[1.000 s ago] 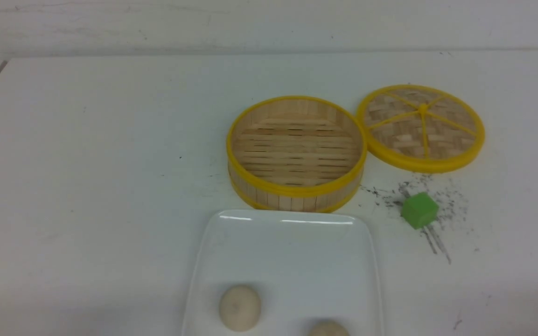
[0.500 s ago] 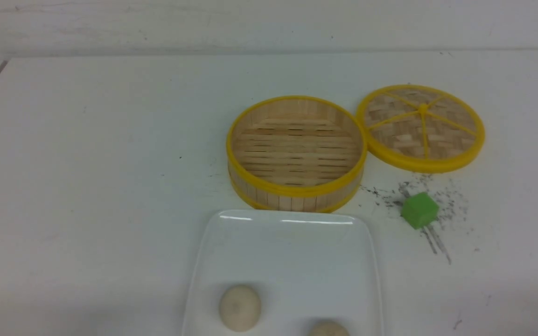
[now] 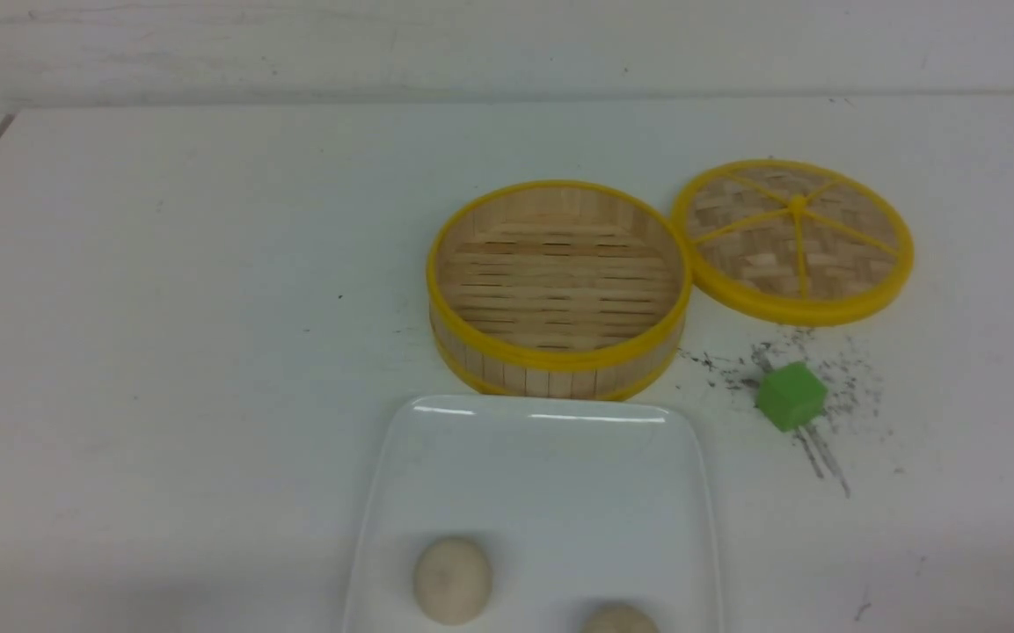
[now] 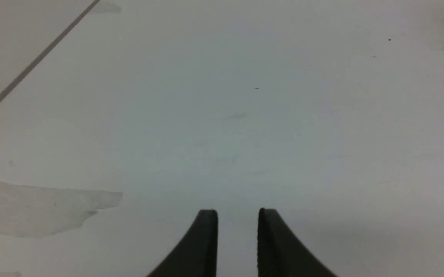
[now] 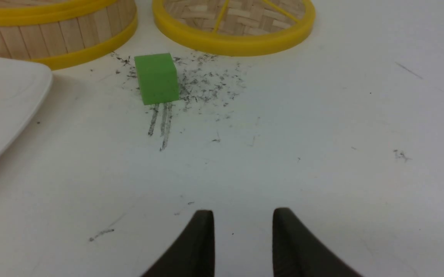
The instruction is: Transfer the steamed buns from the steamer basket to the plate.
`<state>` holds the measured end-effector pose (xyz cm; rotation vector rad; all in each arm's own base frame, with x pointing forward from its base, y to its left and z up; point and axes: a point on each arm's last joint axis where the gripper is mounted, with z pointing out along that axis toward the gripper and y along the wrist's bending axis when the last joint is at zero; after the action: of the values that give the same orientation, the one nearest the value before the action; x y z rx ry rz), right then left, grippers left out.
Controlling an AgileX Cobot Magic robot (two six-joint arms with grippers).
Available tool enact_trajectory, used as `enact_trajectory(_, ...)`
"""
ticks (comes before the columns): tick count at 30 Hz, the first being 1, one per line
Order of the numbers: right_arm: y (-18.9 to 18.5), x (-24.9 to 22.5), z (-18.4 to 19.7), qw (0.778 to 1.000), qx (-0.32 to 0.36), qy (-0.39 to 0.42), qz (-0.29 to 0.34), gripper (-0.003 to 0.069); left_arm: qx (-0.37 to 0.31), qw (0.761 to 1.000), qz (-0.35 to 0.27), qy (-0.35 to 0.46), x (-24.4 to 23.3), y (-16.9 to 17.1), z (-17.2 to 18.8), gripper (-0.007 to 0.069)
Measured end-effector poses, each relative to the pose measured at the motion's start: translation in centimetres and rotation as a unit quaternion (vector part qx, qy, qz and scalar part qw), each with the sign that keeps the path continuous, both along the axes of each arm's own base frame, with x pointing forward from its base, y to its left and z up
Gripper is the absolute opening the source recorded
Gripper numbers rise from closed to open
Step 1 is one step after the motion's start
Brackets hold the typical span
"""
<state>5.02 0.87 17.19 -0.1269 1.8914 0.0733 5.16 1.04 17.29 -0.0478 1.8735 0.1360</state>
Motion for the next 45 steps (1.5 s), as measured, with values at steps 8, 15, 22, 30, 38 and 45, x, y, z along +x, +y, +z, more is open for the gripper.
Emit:
enact_trajectory(8, 0.0, 0.0, 0.0, 1.0, 0.0, 0.0, 0.0, 0.024, 0.03, 1.0, 0.003, 0.002, -0.01, 0.21, -0.01, 0.0195)
enact_trajectory(15, -0.01, 0.0, 0.0, 1.0, -0.002, 0.0, 0.0, 0.024, 0.035, 0.999, 0.003, 0.003, -0.01, 0.24, -0.01, 0.0197)
enact_trajectory(22, -0.1, 0.01, -0.01, 1.0, -0.013, -0.001, -0.001, 0.024, 0.042, 0.999, 0.004, 0.003, -0.02, 0.29, 0.01, 0.0198)
enact_trajectory(30, -0.1, 0.01, -0.01, 1.0, -0.013, -0.001, -0.001, 0.024, 0.043, 0.999, 0.004, 0.003, -0.02, 0.29, 0.01, 0.0206)
enact_trajectory(38, -0.12, 0.01, -0.01, 1.0, -0.013, -0.001, -0.004, 0.024, 0.043, 0.999, 0.004, 0.003, -0.02, 0.3, 0.0, 0.0216)
enact_trajectory(45, -0.52, 0.05, -0.01, 0.999, -0.015, -0.001, -0.042, 0.024, 0.043, 0.999, 0.004, 0.003, -0.02, 0.3, 0.0, 0.0226)
